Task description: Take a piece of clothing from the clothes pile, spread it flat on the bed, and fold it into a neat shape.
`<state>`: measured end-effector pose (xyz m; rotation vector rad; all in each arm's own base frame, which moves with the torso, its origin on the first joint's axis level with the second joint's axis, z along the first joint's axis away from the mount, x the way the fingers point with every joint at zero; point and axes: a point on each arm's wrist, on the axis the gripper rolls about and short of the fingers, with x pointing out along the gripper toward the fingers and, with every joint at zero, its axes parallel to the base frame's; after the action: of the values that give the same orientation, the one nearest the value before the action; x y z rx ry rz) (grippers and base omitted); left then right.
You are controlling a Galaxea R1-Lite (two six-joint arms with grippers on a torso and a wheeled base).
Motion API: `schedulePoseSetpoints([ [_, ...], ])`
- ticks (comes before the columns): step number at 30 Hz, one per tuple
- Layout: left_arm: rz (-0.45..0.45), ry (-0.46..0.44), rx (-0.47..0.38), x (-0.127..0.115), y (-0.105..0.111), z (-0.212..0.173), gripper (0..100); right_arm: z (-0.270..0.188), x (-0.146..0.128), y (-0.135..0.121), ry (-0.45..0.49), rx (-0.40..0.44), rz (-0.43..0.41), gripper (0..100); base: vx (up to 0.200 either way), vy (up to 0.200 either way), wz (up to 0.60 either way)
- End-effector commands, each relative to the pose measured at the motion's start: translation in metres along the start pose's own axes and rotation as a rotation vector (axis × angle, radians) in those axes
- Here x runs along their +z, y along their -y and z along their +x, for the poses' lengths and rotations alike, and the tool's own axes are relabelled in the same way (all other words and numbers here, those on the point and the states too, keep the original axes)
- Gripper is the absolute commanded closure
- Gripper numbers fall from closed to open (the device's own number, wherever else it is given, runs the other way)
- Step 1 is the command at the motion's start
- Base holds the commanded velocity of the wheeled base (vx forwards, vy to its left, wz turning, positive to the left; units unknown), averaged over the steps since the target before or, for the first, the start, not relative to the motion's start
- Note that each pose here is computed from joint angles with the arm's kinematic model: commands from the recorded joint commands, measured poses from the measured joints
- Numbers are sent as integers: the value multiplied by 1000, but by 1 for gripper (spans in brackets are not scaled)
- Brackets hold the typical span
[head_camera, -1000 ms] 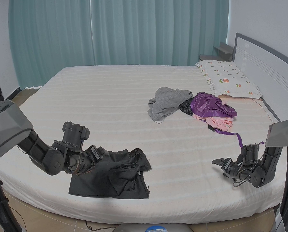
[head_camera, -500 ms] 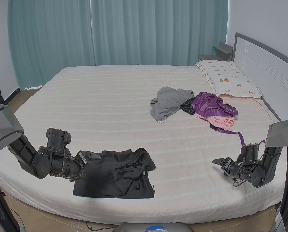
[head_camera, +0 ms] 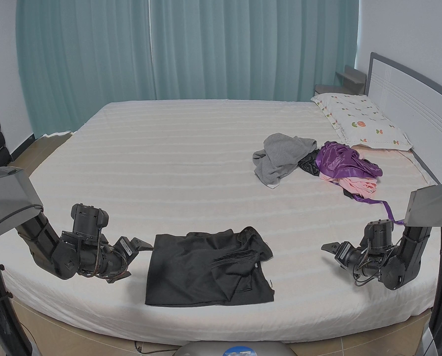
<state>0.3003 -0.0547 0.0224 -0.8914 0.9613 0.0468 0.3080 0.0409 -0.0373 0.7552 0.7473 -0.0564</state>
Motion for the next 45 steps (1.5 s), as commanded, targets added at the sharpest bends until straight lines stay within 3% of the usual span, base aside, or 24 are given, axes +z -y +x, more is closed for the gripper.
schedulePoseSetpoints([
  [1,-3,-5,11,-1,-3,2,0,-10,-11,-21,10,25,-48,0,0,200,0],
  [6,-2,-4,17,-2,-3,2,0,-23,-23,-44,7,71,-100,0,0,200,0],
  [8,0,-8,23,-4,-5,2,0,-30,-39,-63,-4,99,-159,0,0,200,0],
  [14,4,-10,25,-4,-5,2,0,-25,-67,-96,-35,69,-342,0,0,0,0],
  [22,9,-12,28,-5,-6,4,0,-17,-92,-133,-96,69,-447,0,0,0,0],
  [33,12,-13,31,-6,-6,5,0,14,-105,-137,-156,6,-570,0,0,0,0],
  [37,10,-13,33,-6,-6,5,0,24,-107,-135,-195,-61,-624,0,0,0,0],
  [45,10,-13,33,-6,-6,5,0,11,-81,-125,-149,-192,-660,0,0,0,0],
])
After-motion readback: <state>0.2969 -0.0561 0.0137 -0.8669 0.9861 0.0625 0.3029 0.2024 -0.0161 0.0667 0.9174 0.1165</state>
